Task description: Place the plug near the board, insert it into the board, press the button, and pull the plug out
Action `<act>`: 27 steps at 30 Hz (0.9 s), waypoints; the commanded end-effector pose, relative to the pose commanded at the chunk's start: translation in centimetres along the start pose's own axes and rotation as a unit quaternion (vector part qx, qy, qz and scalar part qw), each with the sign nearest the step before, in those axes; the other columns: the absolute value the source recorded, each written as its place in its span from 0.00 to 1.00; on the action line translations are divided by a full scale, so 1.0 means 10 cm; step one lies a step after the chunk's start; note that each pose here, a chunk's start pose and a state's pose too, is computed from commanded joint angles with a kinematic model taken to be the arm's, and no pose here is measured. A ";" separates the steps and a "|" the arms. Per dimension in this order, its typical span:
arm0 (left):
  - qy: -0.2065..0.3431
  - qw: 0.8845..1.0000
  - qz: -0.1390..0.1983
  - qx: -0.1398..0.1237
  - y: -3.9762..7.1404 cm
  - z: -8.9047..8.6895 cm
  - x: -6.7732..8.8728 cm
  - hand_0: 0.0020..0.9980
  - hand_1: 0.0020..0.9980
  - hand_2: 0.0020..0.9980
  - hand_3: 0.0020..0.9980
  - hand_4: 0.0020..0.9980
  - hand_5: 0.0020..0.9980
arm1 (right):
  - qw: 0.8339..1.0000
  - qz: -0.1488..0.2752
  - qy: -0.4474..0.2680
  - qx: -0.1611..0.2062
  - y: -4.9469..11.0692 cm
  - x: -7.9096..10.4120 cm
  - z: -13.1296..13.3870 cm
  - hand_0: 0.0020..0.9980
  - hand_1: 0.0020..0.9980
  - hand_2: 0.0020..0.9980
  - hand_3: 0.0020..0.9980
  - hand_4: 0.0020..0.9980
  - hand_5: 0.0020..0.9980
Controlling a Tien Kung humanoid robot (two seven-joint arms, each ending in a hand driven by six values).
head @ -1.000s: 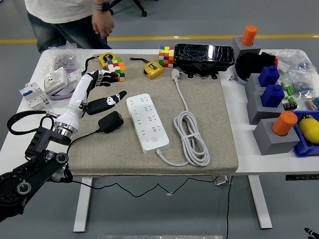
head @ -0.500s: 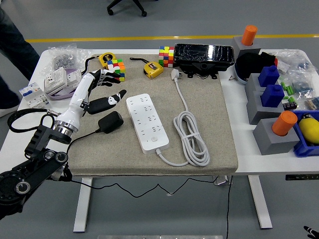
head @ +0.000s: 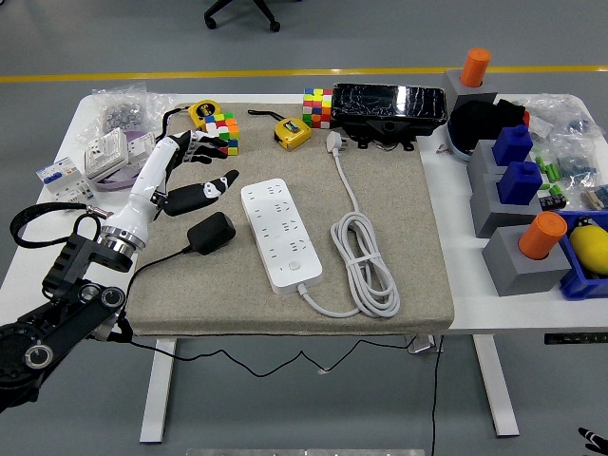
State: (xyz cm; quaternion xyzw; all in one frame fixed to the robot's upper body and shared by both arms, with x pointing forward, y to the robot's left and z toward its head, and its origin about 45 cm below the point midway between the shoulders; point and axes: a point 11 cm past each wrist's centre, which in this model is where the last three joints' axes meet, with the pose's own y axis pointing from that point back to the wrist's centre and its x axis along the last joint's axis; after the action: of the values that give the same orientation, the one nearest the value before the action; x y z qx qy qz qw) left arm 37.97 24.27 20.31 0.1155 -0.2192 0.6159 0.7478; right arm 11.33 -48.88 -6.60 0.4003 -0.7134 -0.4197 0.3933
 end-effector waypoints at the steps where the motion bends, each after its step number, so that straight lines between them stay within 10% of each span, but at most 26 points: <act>1: 0.000 1.000 0.000 0.000 0.00 0.00 0.00 0.59 0.64 0.56 0.59 0.79 0.17 | 1.000 0.000 0.000 0.000 0.00 0.00 0.00 0.57 0.63 0.60 0.54 0.88 0.41; 27: 0.003 1.000 -0.008 0.015 0.07 -0.04 -0.03 0.59 0.64 0.57 0.59 0.79 0.17 | 1.000 0.000 -0.024 -0.009 0.00 -0.01 0.15 0.57 0.63 0.61 0.54 0.88 0.41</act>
State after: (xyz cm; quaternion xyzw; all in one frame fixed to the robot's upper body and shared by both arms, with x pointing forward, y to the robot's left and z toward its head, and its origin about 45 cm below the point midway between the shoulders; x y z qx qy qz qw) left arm 37.37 24.35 19.72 0.1263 -0.2067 0.6133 0.7518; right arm 10.08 -48.37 -7.17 0.3864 -0.7191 -0.4356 0.3794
